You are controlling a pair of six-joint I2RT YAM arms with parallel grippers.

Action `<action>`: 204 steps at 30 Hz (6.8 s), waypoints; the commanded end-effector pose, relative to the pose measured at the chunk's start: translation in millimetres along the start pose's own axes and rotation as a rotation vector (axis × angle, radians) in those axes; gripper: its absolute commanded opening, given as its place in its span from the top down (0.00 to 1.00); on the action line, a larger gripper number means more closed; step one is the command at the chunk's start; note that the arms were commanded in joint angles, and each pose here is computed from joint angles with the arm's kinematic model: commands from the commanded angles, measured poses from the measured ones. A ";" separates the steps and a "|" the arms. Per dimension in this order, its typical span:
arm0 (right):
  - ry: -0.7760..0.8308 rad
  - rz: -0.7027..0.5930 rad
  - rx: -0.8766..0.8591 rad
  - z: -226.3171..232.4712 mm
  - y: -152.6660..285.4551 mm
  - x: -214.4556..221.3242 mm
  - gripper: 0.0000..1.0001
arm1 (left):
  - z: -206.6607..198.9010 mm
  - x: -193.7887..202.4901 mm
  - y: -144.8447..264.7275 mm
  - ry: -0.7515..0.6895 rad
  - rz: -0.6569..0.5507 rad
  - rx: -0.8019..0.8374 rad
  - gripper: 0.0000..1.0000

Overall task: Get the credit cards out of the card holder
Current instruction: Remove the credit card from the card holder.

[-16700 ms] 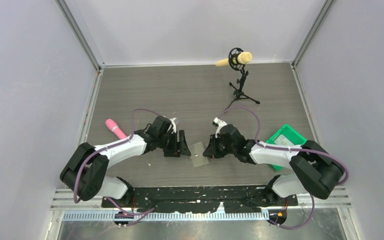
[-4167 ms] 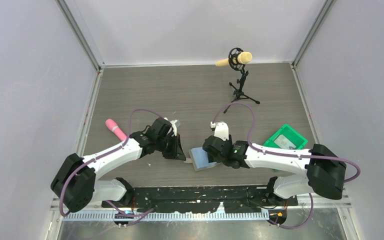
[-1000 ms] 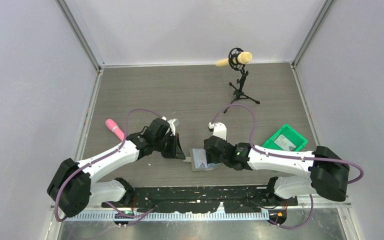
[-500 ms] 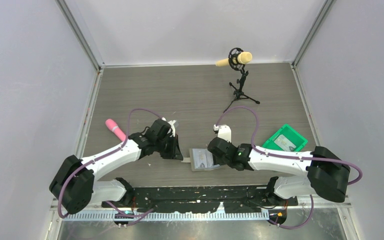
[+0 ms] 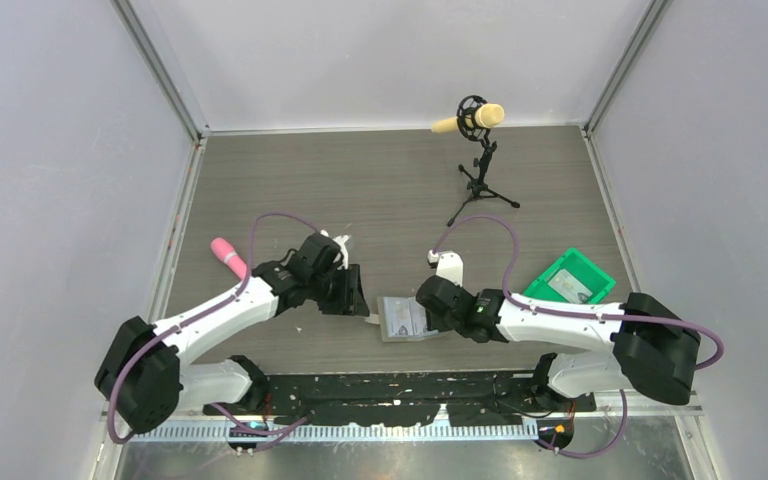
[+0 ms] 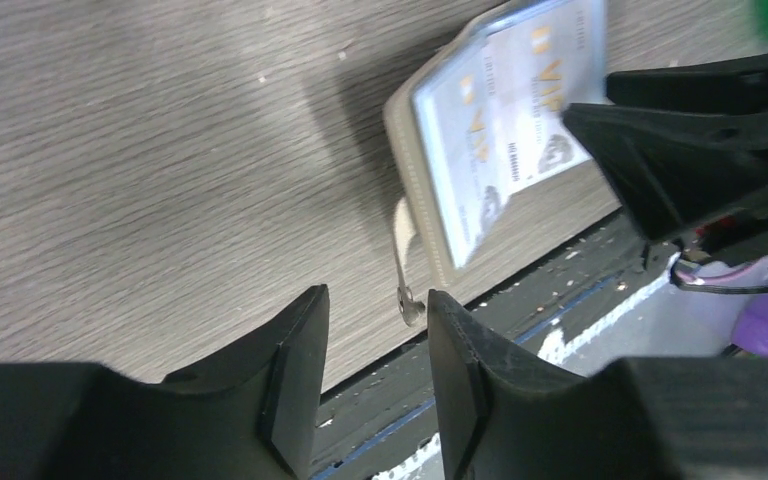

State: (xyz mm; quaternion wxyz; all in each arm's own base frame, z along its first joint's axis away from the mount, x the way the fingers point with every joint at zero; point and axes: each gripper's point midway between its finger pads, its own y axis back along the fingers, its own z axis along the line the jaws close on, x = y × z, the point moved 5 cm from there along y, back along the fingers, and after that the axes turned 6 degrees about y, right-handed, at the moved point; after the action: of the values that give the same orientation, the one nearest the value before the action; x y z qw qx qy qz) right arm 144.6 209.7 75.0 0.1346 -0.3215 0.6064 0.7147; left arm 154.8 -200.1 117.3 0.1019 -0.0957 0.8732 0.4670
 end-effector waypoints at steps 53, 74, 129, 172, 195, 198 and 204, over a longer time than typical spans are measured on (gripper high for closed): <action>-0.079 -0.119 -0.316 65.2 26.2 -35.3 0.72 | -69.0 -39.4 -93.8 0.000 0.063 0.338 0.82; -0.184 -0.074 -0.384 46.2 -7.4 -19.5 0.74 | -17.1 -1.6 -60.1 0.052 0.057 0.165 0.85; -0.338 0.009 -0.515 20.1 -23.0 -6.3 0.69 | -8.1 -11.4 -37.9 -0.037 -0.008 0.053 0.84; -0.214 0.001 -0.470 8.5 -7.4 -13.4 0.66 | 4.8 23.5 -39.8 -0.061 0.077 -0.052 1.00; -0.300 0.047 -0.512 18.4 -27.7 -0.9 0.67 | 12.1 20.4 -47.8 -0.067 0.079 -0.054 1.00; -0.306 0.054 -0.500 17.7 -29.0 -0.1 0.68 | 12.7 20.4 -47.5 -0.068 0.078 -0.056 1.00; -0.304 0.062 -0.469 16.0 -27.9 -1.1 0.70 | 14.4 20.8 -46.7 -0.069 0.075 -0.065 1.00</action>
State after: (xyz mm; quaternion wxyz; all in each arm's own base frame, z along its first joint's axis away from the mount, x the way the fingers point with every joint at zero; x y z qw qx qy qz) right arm 156.2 236.5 59.4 0.1210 -0.2206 0.3821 0.8892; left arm 143.6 -215.4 64.7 0.0972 -0.0451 0.8597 0.4994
